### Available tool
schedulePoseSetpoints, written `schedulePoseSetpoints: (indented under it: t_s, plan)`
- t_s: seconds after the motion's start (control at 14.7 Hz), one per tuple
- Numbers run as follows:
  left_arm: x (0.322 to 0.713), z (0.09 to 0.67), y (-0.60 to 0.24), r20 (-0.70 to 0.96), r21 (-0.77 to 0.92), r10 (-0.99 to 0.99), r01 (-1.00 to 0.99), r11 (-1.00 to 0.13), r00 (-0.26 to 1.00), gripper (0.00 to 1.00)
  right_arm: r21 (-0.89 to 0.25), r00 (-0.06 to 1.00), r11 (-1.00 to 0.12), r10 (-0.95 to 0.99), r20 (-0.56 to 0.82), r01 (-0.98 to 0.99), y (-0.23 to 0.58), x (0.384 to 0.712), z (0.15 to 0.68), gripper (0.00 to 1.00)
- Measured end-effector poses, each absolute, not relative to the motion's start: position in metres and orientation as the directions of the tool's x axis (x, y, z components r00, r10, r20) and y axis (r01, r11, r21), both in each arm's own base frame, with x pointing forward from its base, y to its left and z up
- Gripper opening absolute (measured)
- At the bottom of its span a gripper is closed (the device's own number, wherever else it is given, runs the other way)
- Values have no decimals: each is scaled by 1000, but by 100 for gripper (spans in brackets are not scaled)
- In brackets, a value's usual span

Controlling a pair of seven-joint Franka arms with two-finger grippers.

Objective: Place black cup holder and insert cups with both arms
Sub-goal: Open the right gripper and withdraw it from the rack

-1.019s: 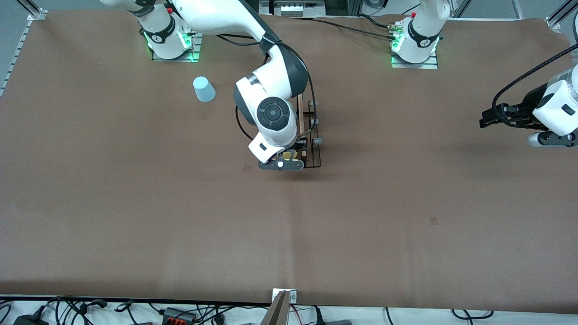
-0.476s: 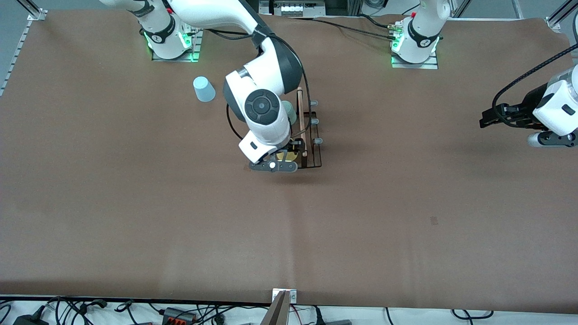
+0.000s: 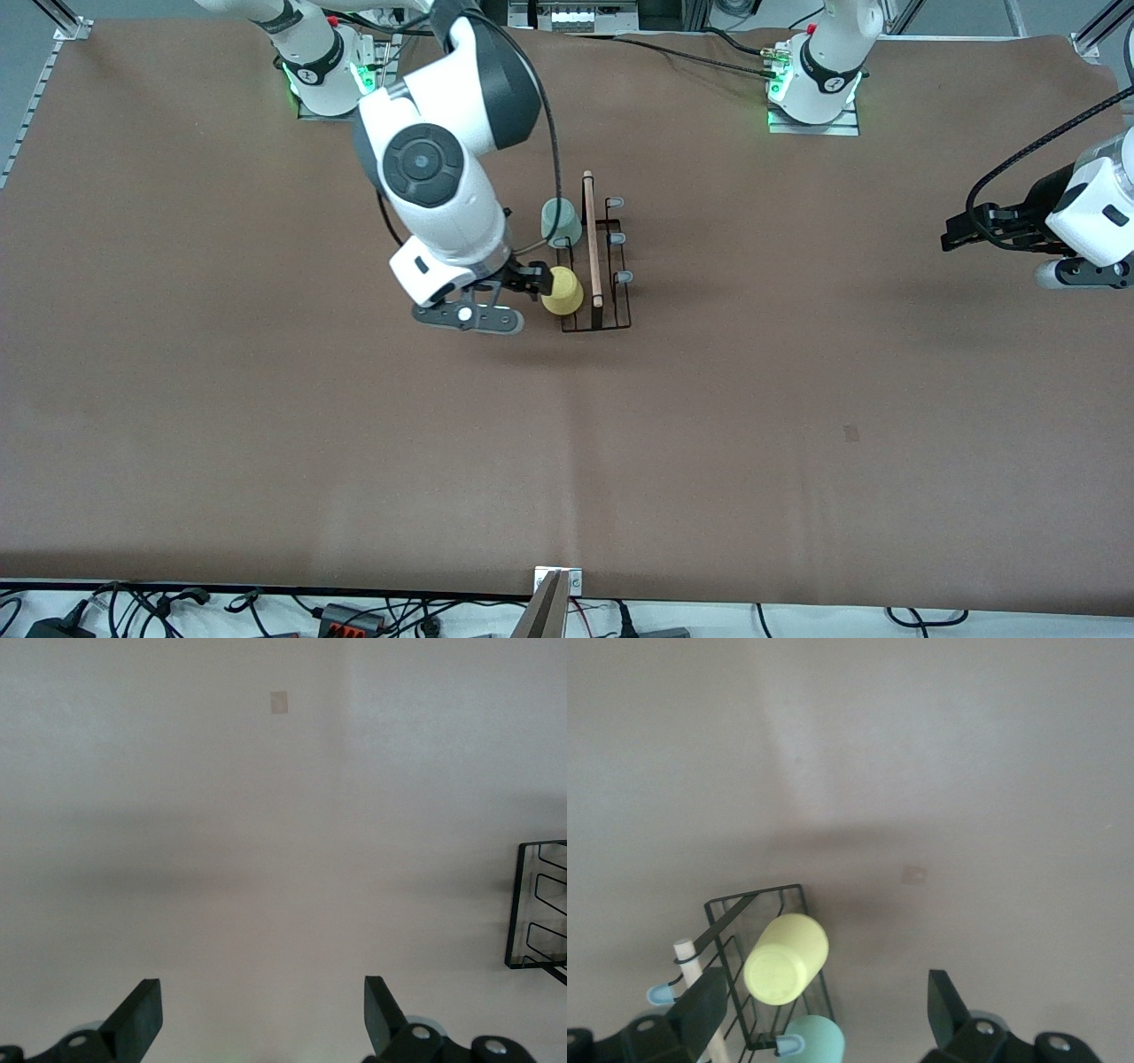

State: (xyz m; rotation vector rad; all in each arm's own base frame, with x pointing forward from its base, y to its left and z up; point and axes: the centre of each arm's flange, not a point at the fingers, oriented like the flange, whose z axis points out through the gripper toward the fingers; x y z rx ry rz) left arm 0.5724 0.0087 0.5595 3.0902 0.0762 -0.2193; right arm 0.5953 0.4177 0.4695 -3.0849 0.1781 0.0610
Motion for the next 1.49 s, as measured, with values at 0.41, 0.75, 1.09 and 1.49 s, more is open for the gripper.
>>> schedulePoseSetpoints:
  t_s: [0.41, 0.75, 1.09, 1.49]
  plan:
    - [572, 560, 9, -142, 39, 46, 52, -998, 989, 100, -26, 996, -996, -86, 1, -86, 369, 613, 503, 100]
    - [572, 560, 9, -142, 39, 46, 52, -998, 989, 100, -21, 993, -993, -117, 15, -116, 341, 621, 522, 100]
    - [572, 560, 9, -142, 39, 46, 52, -998, 989, 100, -17, 994, -994, -110, -20, -110, 300, 628, 537, 100]
    - [572, 560, 9, -142, 39, 46, 52, -998, 989, 100, -28, 981, -982, -187, -49, -188, 226, 643, 558, 100]
